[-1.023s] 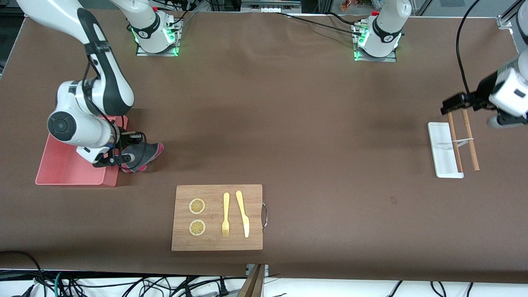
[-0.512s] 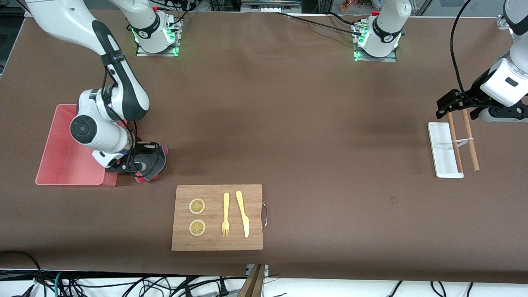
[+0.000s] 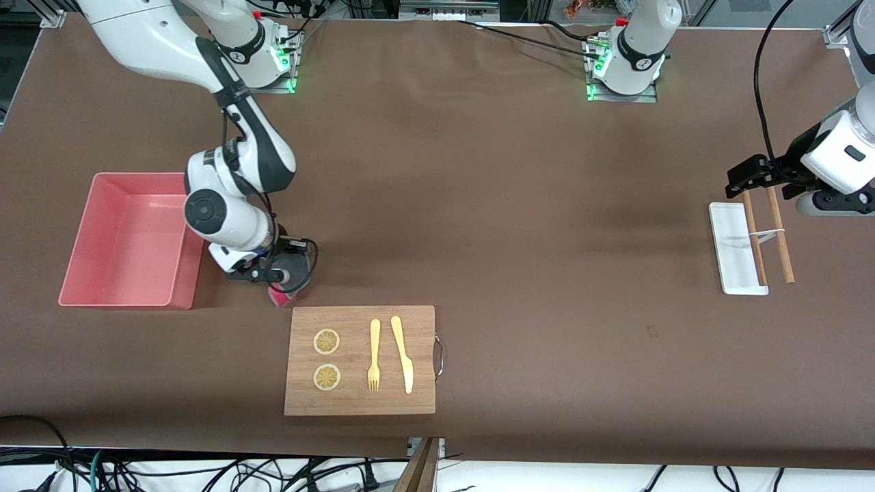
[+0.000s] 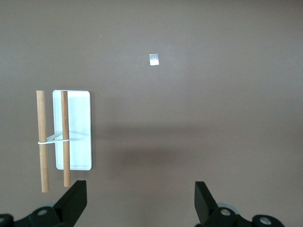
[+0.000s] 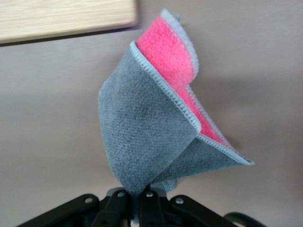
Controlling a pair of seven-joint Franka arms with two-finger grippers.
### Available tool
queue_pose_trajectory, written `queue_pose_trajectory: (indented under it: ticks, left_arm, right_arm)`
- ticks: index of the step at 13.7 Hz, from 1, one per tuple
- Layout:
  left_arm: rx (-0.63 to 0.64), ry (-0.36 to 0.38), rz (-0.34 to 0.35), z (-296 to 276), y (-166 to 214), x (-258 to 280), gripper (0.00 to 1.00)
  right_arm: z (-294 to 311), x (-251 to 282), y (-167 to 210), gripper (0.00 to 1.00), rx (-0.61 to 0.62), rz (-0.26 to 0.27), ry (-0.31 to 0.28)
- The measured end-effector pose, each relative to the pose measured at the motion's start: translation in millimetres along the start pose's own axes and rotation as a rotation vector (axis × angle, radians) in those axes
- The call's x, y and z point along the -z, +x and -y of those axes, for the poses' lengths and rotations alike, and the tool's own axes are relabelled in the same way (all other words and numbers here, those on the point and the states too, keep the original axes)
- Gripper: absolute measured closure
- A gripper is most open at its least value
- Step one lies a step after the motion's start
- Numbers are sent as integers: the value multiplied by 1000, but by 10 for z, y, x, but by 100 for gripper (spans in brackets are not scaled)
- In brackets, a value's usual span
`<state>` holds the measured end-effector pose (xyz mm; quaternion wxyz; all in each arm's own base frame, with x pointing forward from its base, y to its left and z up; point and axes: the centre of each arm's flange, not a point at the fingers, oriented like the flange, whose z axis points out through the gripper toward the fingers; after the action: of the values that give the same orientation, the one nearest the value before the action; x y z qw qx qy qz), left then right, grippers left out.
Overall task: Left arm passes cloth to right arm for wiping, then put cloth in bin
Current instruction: 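Wipe the table beside the wooden board with the cloth in the right gripper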
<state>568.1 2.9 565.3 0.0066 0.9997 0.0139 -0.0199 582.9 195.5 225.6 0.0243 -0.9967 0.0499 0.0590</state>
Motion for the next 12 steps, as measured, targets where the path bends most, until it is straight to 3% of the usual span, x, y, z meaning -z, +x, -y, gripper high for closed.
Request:
queue_pose_trajectory:
  ticks: [5, 9, 12]
  left_arm:
    - [4, 0, 0, 22, 11, 7, 0]
    - [2, 0, 4, 13, 19, -12, 0]
    - [1, 0, 9, 5, 35, -41, 0]
  right_arm:
    - [968, 161, -301, 95, -156, -18, 54]
    - [1650, 284, -596, 95, -274, 16, 136]
    - [1781, 327, -679, 95, -296, 41, 135]
